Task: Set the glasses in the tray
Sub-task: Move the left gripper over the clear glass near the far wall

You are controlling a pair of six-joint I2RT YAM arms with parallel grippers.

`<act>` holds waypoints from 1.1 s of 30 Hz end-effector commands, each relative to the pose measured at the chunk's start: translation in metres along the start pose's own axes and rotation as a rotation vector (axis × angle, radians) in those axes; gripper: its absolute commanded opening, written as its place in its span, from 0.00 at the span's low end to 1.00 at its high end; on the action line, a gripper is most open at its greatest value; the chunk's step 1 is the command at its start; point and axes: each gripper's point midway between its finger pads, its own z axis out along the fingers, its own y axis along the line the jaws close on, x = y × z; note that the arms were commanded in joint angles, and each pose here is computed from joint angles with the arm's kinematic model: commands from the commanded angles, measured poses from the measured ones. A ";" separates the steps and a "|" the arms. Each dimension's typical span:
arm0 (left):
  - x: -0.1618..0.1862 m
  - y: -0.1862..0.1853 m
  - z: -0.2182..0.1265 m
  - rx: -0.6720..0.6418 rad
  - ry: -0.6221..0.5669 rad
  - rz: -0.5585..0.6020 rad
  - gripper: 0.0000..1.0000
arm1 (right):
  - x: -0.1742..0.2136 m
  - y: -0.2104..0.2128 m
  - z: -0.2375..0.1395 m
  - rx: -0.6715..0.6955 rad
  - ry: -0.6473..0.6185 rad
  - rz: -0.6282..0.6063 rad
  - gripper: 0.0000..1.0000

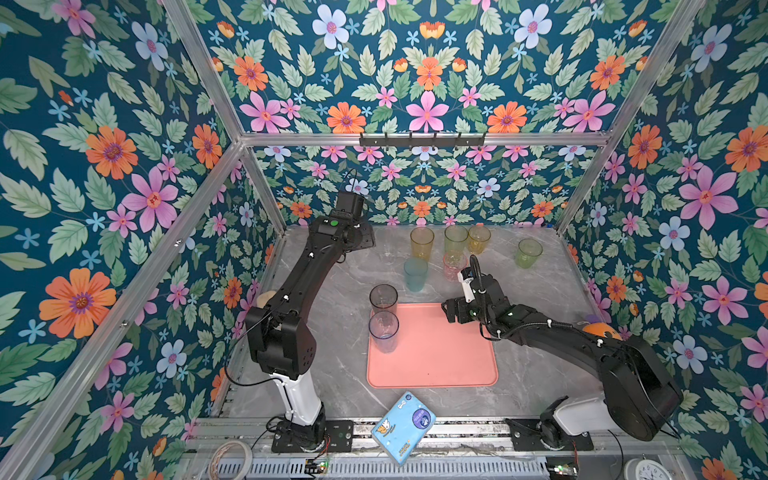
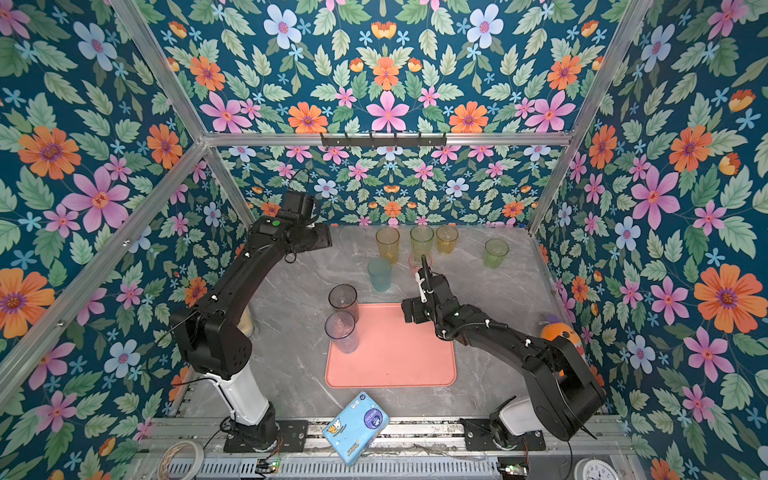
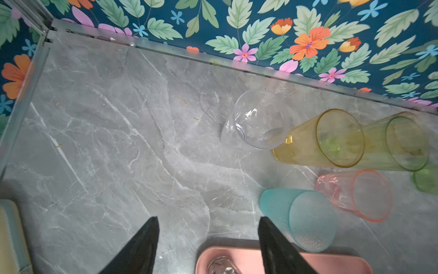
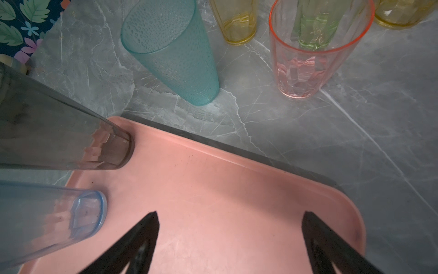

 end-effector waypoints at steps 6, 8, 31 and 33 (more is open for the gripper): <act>-0.028 -0.003 0.022 0.045 -0.043 -0.027 0.72 | -0.007 0.002 -0.001 -0.005 -0.030 -0.013 0.95; -0.031 -0.006 0.028 0.053 -0.040 -0.028 0.72 | -0.007 0.001 -0.001 -0.002 -0.030 -0.013 0.95; -0.039 -0.024 0.095 0.091 0.014 -0.047 0.70 | -0.005 -0.001 0.001 0.012 -0.020 -0.014 0.95; -0.038 -0.025 0.100 0.097 0.020 -0.050 0.69 | -0.006 -0.001 0.001 0.014 -0.021 -0.013 0.95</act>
